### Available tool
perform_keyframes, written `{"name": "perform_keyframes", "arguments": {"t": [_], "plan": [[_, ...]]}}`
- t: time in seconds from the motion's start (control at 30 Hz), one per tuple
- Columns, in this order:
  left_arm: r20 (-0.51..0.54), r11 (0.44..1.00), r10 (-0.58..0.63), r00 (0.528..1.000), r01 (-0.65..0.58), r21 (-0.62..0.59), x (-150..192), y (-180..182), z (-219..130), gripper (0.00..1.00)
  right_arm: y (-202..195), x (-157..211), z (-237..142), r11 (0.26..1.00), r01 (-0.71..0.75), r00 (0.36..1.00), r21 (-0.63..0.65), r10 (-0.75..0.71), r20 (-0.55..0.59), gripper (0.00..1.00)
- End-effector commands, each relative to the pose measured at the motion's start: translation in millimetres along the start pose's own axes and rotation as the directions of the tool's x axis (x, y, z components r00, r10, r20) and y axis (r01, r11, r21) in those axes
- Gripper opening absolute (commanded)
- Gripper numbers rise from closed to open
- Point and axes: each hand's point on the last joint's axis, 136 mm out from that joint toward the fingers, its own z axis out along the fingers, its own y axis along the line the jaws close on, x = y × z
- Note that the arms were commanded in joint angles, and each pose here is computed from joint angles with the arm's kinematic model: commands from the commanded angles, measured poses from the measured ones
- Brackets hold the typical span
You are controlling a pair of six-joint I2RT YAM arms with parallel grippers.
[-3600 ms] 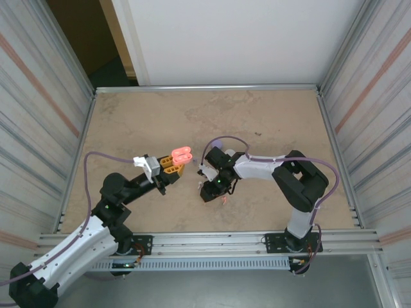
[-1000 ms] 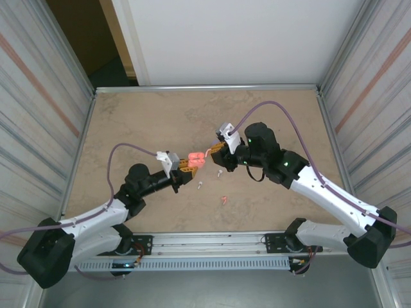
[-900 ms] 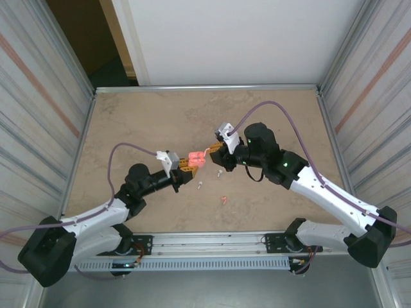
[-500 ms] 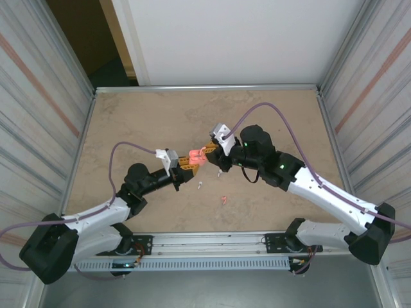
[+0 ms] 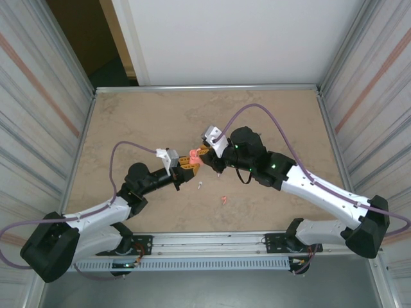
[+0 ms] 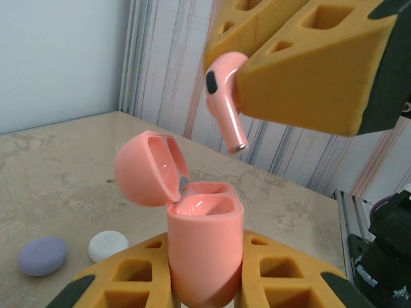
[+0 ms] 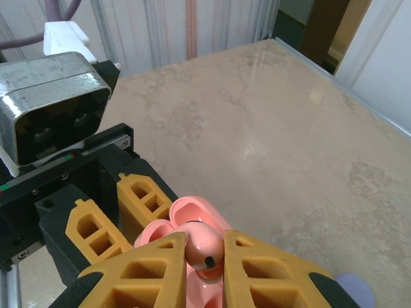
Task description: Insert the wireless bluetooth earbuds into the charging case
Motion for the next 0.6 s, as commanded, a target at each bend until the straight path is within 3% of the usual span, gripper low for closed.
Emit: {"name": "perform_keyframes", "arguments": {"t": [0.0,0.57], "plan": [[0.067,0.999,0.029,0.997,-0.032,0.044,-23.6,-10.7,3.6,0.00,0.7,-16.2,-0.2,0.999,0.030,0.999,0.010,-0.030,0.037,0.17],[0.066,0.998,0.031,0.997,-0.034,0.045,-22.5,-11.2,3.5,0.00,7.5,0.3,10.4,1.000,0.001,1.000,-0.007,-0.001,-0.012,0.17]]}}
